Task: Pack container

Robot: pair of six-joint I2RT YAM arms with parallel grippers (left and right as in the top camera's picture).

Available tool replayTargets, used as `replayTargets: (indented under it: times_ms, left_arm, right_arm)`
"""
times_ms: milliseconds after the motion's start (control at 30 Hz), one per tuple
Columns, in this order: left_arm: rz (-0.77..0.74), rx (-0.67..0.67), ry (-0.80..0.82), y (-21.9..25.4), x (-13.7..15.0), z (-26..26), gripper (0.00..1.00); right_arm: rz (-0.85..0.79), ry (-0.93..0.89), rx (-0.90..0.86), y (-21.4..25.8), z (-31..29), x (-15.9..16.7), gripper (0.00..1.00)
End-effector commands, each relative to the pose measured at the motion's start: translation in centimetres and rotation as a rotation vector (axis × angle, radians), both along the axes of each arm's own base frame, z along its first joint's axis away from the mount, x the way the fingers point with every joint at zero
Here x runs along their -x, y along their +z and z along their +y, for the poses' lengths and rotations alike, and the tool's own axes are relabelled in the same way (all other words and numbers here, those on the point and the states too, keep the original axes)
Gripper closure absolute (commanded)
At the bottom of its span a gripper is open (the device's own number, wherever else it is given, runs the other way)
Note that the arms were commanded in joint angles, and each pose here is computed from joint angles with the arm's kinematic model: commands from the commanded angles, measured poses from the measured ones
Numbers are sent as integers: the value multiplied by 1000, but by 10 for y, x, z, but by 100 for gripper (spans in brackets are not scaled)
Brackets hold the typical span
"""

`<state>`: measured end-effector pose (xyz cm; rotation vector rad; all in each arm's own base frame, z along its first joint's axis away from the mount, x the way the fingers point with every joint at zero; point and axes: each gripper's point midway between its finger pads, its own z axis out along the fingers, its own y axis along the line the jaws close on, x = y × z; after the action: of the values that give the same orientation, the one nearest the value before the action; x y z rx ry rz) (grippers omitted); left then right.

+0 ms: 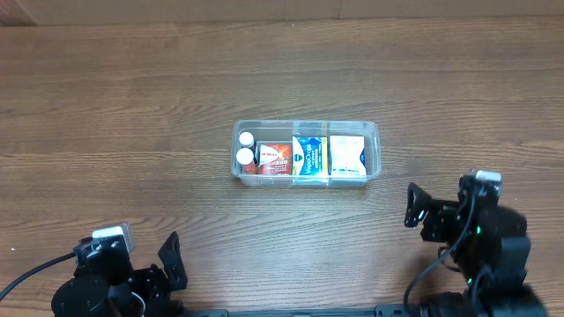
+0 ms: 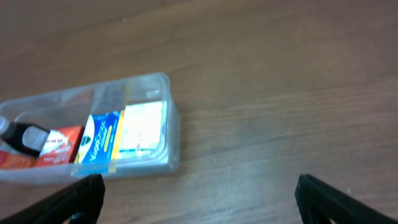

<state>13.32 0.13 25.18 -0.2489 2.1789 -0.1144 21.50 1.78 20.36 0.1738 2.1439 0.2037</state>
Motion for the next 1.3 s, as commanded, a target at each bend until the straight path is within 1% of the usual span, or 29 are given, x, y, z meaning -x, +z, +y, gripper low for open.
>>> replayTargets:
  times_ms: [0,200,300,400,500,1267]
  left_arm:
    - [0,19,2,-1,0,-2,0]
    - [0,19,2,-1,0,-2,0]
    - [0,19,2,-1,0,-2,0]
    - [0,19,2,-1,0,-2,0]
    - [0,19,2,-1,0,-2,0]
    - [0,19,2,-1,0,-2,0]
  right_arm:
    - [-137,73,43,-14,7,2,0]
    - [-403,104,36,-13,14,-13,0]
    - [-601,96,43,-2,14,-23,0]
    - [-675,90,66,-7,12,-29,0]
    - [-549,43,105,-37,2,-31,0]
    - [-561,62,90,-34,7,-30,0]
